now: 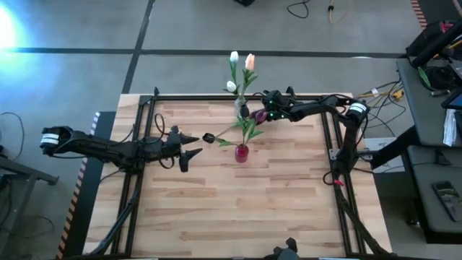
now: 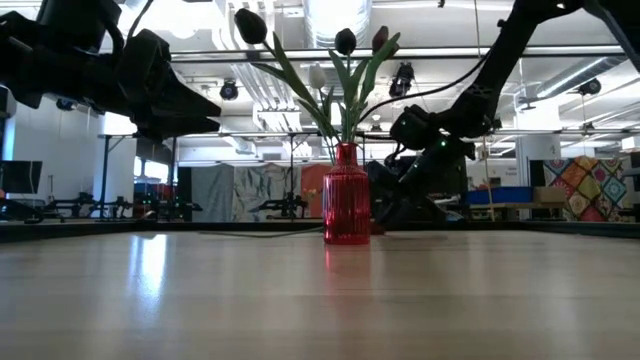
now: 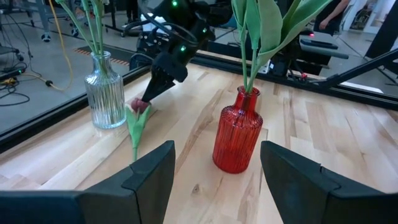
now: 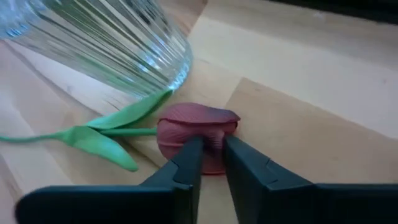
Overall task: Sort flowers into vase by color
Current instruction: Put the red flower into the red vase
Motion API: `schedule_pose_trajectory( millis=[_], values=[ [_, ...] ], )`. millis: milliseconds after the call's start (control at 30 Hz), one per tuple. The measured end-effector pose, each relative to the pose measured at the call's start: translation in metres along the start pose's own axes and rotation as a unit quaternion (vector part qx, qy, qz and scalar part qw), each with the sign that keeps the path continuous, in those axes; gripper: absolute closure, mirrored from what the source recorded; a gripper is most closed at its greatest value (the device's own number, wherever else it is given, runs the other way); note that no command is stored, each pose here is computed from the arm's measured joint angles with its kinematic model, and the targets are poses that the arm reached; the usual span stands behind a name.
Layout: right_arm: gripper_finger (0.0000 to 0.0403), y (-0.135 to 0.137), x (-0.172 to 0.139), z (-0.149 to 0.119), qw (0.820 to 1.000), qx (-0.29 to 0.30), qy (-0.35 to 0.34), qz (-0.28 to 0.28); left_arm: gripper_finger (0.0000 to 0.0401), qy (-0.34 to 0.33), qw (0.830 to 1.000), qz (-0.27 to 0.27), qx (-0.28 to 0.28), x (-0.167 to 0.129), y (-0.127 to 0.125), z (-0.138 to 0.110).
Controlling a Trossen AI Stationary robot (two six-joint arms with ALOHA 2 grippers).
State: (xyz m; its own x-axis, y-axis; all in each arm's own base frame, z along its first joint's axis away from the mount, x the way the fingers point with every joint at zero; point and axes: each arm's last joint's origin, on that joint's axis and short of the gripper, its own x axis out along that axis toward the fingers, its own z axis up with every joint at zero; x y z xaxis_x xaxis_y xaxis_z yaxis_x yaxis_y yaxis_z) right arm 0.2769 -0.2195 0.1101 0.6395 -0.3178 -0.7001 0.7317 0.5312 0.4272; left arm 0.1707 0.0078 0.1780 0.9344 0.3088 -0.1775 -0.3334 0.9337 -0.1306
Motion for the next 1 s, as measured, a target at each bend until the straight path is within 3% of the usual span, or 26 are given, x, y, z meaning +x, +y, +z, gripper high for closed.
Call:
schedule_pose_trajectory(
  millis=[167, 433, 700, 1000],
  values=[
    [0.0389, 0.004, -0.005, 0.004, 1.000, -0.015, -0.008, 0.005, 0.0179, 0.000, 1.000, 0.000, 0.000, 0.000, 0.000, 0.000],
    [0.0393, 0.023, -0.041, 0.022, 0.997, -0.044, -0.048, 0.028, 0.0179, 0.000, 1.000, 0.000, 0.000, 0.000, 0.000, 0.000],
    [0.0394, 0.062, -0.120, 0.042, 0.985, -0.102, -0.128, 0.055, 0.0179, 0.000, 1.000, 0.000, 0.000, 0.000, 0.000, 0.000],
    [0.0394, 0.112, -0.221, 0.055, 0.966, -0.172, -0.191, 0.030, 0.0179, 0.000, 1.000, 0.000, 0.000, 0.000, 0.000, 0.000]
  ],
)
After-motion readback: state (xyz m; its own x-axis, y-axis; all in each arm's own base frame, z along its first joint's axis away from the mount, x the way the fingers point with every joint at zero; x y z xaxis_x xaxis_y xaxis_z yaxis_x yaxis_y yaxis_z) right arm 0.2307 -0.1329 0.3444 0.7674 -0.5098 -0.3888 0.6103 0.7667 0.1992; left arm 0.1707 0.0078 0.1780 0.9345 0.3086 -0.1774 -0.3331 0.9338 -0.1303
